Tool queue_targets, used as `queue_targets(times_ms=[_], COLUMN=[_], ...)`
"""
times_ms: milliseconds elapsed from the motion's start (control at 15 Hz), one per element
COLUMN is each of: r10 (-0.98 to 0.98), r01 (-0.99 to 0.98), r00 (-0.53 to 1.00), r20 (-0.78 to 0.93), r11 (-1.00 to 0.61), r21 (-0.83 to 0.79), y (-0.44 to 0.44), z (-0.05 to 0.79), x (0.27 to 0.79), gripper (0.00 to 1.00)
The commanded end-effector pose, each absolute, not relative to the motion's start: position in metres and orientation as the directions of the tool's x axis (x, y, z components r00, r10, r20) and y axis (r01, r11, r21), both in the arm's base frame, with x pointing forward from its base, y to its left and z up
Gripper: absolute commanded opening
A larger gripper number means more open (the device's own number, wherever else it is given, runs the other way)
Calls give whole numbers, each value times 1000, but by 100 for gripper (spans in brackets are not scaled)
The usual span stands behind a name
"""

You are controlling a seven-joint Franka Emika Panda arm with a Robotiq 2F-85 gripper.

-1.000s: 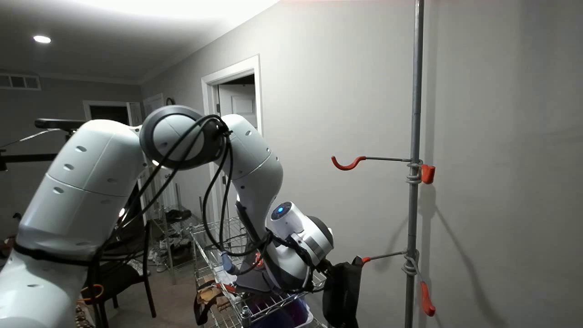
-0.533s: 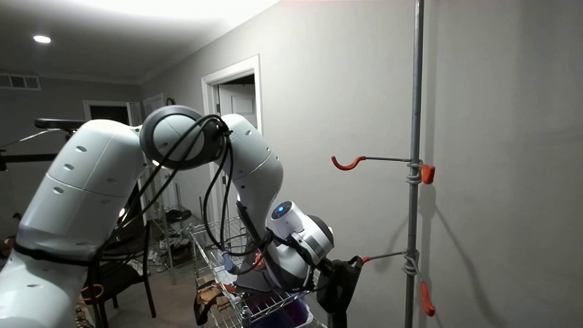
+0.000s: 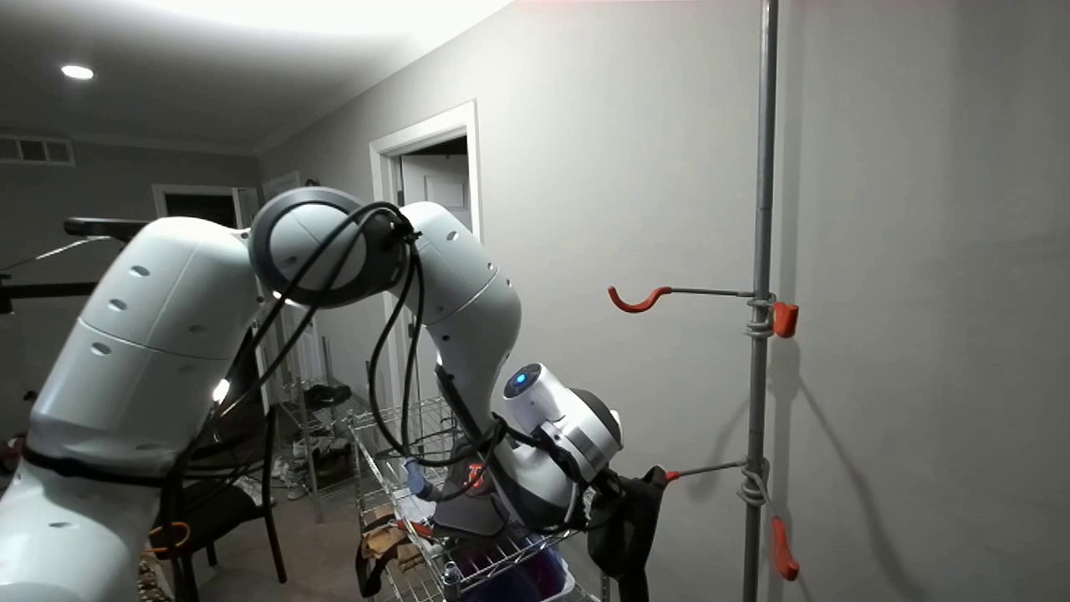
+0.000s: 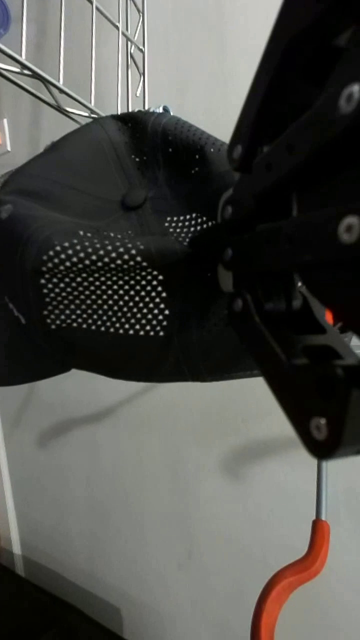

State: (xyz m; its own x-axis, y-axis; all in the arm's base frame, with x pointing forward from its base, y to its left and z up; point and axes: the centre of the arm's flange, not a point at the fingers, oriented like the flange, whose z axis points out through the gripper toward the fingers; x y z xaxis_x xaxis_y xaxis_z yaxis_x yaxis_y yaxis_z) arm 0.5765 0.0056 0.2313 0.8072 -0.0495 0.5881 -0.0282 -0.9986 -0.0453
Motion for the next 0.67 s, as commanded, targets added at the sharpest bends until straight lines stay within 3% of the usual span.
queue_targets(times_ms=[0, 600], r10=[-54, 74], r01=[-25, 177], r00=[791, 793], r20=[610, 605], r11=[-998, -978], r21=[-56, -112], y=[-2, 10], z=[248, 293], x=[563, 506], gripper=[6, 5])
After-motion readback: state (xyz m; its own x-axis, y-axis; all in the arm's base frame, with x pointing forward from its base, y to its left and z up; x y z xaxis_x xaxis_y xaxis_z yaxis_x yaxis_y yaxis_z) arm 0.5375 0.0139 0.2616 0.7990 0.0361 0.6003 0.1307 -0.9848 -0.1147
